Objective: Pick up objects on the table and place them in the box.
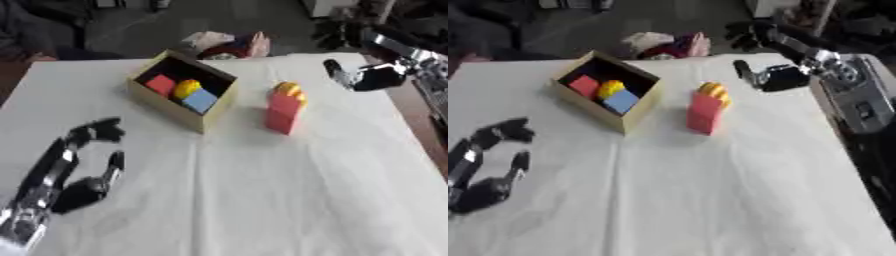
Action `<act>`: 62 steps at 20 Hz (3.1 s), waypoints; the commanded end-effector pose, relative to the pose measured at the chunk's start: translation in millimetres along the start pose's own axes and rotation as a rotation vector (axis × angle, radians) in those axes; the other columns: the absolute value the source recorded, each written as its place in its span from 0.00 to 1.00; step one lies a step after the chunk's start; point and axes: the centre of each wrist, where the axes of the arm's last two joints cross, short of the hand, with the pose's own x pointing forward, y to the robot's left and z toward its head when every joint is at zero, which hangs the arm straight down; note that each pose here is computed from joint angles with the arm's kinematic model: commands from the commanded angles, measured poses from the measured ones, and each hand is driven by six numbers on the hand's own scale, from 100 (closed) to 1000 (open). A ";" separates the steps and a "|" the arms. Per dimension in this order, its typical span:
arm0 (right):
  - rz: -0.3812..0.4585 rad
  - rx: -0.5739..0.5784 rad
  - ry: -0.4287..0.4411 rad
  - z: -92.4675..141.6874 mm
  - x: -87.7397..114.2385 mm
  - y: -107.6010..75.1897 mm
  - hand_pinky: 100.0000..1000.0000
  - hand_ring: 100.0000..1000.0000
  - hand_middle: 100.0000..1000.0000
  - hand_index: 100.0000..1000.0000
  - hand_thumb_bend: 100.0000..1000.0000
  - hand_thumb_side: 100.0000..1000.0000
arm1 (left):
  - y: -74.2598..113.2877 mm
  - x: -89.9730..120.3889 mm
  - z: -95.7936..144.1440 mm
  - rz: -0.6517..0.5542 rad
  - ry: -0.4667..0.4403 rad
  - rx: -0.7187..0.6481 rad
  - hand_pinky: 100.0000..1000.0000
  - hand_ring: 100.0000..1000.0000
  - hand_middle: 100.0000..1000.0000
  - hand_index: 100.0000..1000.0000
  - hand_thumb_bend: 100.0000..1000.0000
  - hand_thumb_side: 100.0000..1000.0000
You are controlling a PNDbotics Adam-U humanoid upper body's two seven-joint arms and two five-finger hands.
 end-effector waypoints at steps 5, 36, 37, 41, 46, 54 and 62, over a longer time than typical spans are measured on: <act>0.258 0.278 0.136 -41.1 -14.0 45.5 0.90 0.97 0.95 1.00 0.00 0.46 | 5.6 23.1 -1.6 0.168 -0.076 -0.090 0.75 0.64 0.63 0.90 0.00 0.56; 0.300 -0.116 -0.017 -59.4 12.2 -1.7 0.38 0.29 0.60 0.86 0.00 0.18 | -11.4 26.9 -7.8 0.260 -0.056 -0.127 0.74 0.62 0.61 0.89 0.00 0.57; 0.291 -0.146 -0.027 -61.9 15.8 -6.0 0.38 0.29 0.59 0.86 0.00 0.11 | -12.1 27.6 -9.1 0.267 -0.060 -0.131 0.74 0.62 0.61 0.89 0.00 0.57; 0.226 -0.233 -0.066 -80.2 29.0 0.7 0.39 0.29 0.60 0.87 0.00 0.12 | -15.6 31.2 -15.4 0.295 -0.082 -0.158 0.74 0.63 0.62 0.89 0.00 0.57; 0.167 -0.205 -0.037 -101.5 37.8 34.3 0.45 0.34 0.72 0.92 0.00 0.12 | -20.4 39.2 -28.6 0.343 -0.126 -0.187 0.74 0.63 0.62 0.89 0.00 0.58; 0.189 -0.313 0.093 -110.9 43.8 62.4 0.72 0.70 0.84 0.99 0.00 0.13 | -23.9 45.4 -37.7 0.369 -0.156 -0.231 0.74 0.63 0.61 0.89 0.00 0.59; 0.373 -0.321 0.228 -113.2 42.6 73.5 0.95 0.93 0.96 1.00 0.00 0.11 | -26.0 45.6 -37.5 0.376 -0.146 -0.239 0.74 0.62 0.61 0.89 0.00 0.60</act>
